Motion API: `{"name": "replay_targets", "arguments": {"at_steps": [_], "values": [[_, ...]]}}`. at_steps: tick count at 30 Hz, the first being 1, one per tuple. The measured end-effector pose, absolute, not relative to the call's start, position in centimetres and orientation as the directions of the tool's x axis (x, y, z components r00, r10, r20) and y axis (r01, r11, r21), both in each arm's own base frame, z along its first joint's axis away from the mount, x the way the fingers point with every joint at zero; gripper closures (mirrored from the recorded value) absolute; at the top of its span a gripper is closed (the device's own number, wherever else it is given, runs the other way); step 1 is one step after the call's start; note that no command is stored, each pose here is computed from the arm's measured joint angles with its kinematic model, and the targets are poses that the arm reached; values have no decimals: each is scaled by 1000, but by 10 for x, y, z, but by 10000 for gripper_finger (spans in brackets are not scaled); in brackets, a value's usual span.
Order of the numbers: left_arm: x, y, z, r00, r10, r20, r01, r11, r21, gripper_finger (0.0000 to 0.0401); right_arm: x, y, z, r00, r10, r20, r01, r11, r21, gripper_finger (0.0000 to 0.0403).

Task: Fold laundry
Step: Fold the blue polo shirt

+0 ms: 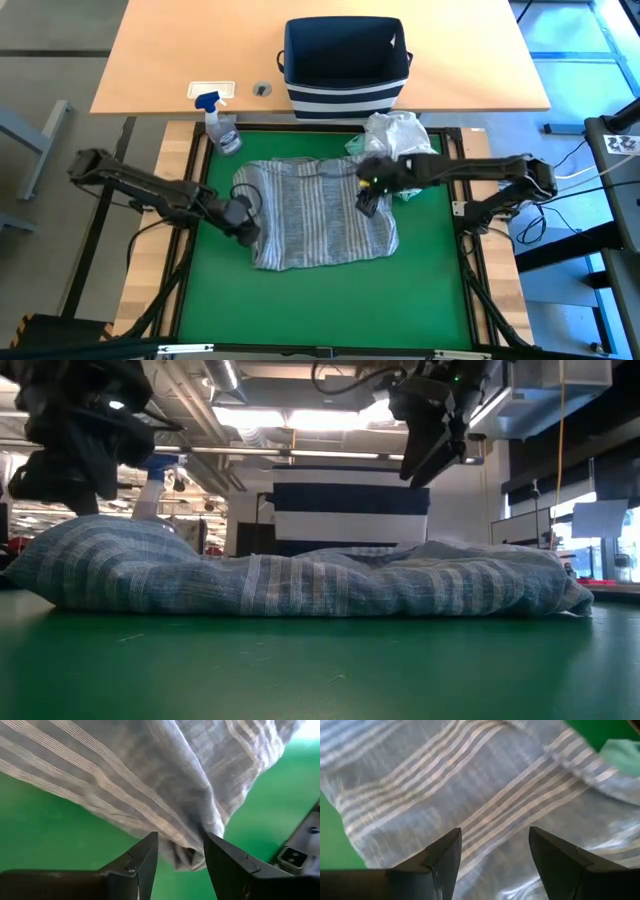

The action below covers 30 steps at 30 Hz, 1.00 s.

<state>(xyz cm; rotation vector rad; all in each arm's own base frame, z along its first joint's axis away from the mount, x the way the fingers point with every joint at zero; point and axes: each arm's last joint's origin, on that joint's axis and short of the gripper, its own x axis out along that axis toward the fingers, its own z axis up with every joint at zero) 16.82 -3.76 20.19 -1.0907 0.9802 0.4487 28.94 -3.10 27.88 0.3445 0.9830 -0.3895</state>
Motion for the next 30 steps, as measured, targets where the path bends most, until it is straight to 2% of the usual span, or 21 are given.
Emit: {"name": "replay_targets", "arguments": {"at_steps": [6,12,17,21,25,30], "values": [[165,-53,181,561,-171,-810,-739,339,-583,258,296,-3,264,436,-159,-886,421,906,45,171],[166,-59,168,557,-97,-824,-789,245,-563,261,305,12,246,378,-160,-912,358,934,-15,171],[173,-63,156,523,-81,-848,-818,230,-527,261,311,20,234,351,-155,-924,308,950,-43,171],[182,-66,152,546,-92,-833,-796,254,-550,266,310,24,226,328,-137,-935,289,956,-38,171],[183,-66,150,539,-93,-837,-786,300,-540,297,301,27,211,273,-83,-958,258,966,-10,171],[182,-66,151,534,-110,-838,-762,367,-534,371,285,27,188,185,-59,-981,232,973,-15,171]]}}
